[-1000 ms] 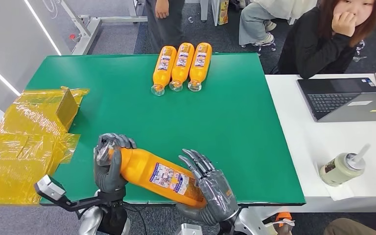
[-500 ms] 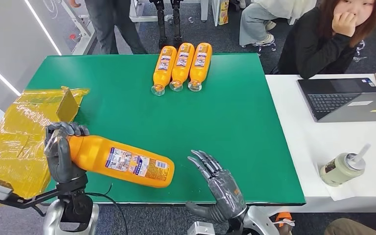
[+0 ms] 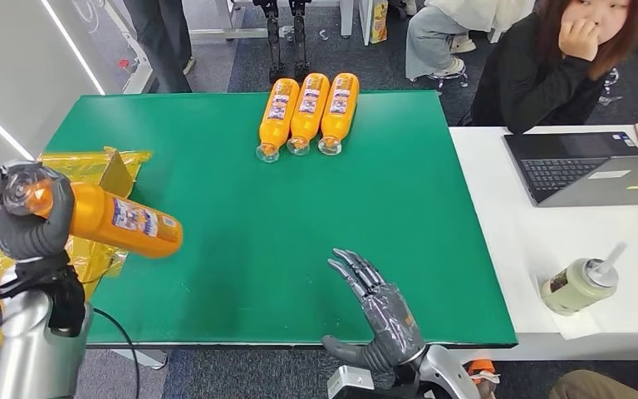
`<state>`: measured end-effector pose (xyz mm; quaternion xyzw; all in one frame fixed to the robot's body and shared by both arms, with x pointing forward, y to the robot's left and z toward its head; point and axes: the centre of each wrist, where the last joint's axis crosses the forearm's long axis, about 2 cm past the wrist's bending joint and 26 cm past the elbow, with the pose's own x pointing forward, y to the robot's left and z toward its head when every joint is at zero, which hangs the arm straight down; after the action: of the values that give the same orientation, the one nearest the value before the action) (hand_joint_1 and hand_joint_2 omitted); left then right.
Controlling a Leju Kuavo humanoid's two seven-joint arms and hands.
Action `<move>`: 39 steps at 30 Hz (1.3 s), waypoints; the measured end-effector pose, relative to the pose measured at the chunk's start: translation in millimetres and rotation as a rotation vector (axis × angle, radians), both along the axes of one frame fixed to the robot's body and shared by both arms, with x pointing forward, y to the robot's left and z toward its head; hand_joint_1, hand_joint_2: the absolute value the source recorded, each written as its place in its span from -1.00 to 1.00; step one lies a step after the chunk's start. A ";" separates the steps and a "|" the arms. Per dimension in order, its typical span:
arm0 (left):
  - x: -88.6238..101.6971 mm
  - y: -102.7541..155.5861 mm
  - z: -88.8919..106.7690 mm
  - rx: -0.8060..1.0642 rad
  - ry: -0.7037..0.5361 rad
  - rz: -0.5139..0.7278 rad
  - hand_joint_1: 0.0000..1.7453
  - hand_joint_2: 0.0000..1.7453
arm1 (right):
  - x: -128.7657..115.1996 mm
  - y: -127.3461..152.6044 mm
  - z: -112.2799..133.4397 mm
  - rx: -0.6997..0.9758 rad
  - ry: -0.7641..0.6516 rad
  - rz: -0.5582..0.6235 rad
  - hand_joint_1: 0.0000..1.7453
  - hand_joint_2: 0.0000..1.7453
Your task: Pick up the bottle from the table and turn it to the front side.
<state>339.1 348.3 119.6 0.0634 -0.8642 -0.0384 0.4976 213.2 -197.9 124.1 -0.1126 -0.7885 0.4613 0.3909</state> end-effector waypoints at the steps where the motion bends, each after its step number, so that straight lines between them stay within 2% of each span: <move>1: 5.6 10.1 3.4 0.055 -0.003 0.039 0.88 1.00 | 0.3 -1.3 -0.4 0.000 0.002 -0.001 -1.00 1.00; 3: 11.8 23.1 7.6 0.132 -0.006 0.090 0.92 1.00 | 0.4 -3.2 -1.1 0.001 0.005 -0.002 -1.00 1.00; 7: 13.6 27.4 8.6 0.161 -0.006 0.109 0.92 1.00 | 0.4 -4.2 -1.3 0.002 0.006 -0.003 -1.00 1.00; 11: 34.4 92.7 37.2 0.477 -0.008 0.292 0.93 1.00 | -2.1 -17.4 -4.1 -0.005 0.018 -0.004 -1.00 1.00; 13: 35.6 101.2 39.2 0.571 0.021 0.338 0.93 1.00 | -2.1 -19.0 -4.4 -0.007 0.018 -0.004 -1.00 1.00; 17: 33.7 117.2 37.5 0.838 0.117 0.410 0.92 1.00 | 0.0 -22.7 -3.9 0.007 0.033 -0.003 -1.00 1.00; 23: 27.4 125.9 17.9 1.092 0.299 0.404 0.80 1.00 | 6.7 -28.3 -0.3 0.006 0.046 0.007 -1.00 1.00; 24: 25.9 125.1 11.9 1.135 0.331 0.401 0.74 1.00 | 7.4 -28.2 0.6 0.004 0.045 0.007 -1.00 1.00; 28: 16.7 119.0 -14.7 1.291 0.447 0.382 -0.93 1.00 | 6.1 -28.9 2.0 0.001 0.043 0.005 -1.00 1.00; 29: 14.1 117.7 -20.7 1.320 0.472 0.375 -1.00 1.00 | 4.5 -30.0 1.4 0.000 0.045 0.005 -1.00 1.00; 33: 3.8 113.6 -40.8 1.387 0.550 0.336 -1.00 1.00 | -2.6 -36.1 -2.3 -0.010 0.051 0.006 -1.00 1.00; 39: -6.7 109.2 -58.2 1.408 0.613 0.284 -1.00 1.00 | -3.3 -40.1 -3.1 -0.017 0.054 0.014 -1.00 1.00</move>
<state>332.4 457.4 61.5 0.4610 -0.4437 -0.5294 0.5571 209.9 -238.0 121.0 -0.0980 -0.7746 0.4734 0.4078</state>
